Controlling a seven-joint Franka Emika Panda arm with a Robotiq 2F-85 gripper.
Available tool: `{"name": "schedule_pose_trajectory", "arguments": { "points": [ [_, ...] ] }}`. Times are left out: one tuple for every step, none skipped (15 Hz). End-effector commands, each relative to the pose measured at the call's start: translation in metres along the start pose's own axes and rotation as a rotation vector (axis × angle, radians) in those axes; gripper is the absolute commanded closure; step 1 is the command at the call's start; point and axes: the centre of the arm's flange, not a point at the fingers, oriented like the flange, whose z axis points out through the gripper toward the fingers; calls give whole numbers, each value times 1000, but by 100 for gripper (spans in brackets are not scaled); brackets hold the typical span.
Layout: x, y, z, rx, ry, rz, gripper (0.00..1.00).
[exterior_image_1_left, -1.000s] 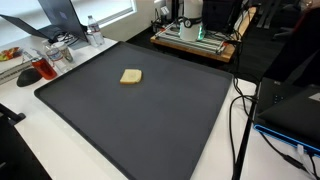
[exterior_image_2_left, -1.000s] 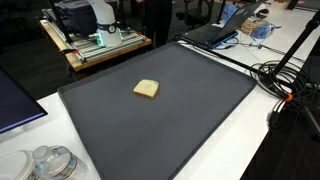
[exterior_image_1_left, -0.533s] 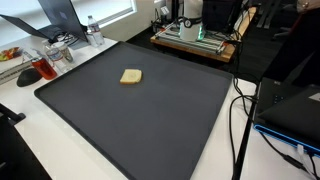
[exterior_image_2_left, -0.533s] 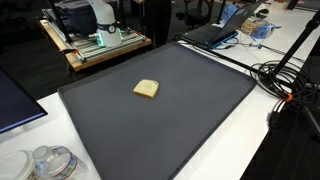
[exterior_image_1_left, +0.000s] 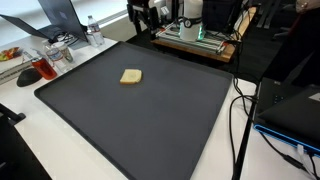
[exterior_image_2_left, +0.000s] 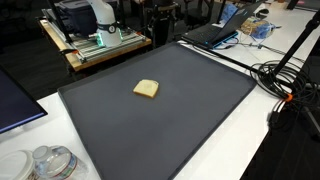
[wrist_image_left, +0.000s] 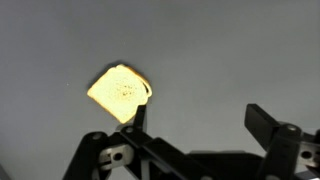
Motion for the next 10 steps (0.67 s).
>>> {"name": "schedule_pose_trajectory", "arguments": {
  "points": [
    [15, 15, 40, -60, 70, 76, 0],
    [16, 20, 52, -66, 72, 118, 0],
    [17, 23, 61, -64, 67, 164, 0],
    [17, 26, 73, -60, 53, 224, 0],
    [18, 28, 81, -57, 46, 269, 0],
    [20, 31, 91, -56, 34, 311, 0],
    [22, 33, 98, -44, 20, 335, 0],
    [19, 32, 84, -54, 21, 271, 0],
    [19, 35, 92, -58, 13, 290, 0],
    [20, 36, 97, -60, 8, 301, 0]
  ]
}}
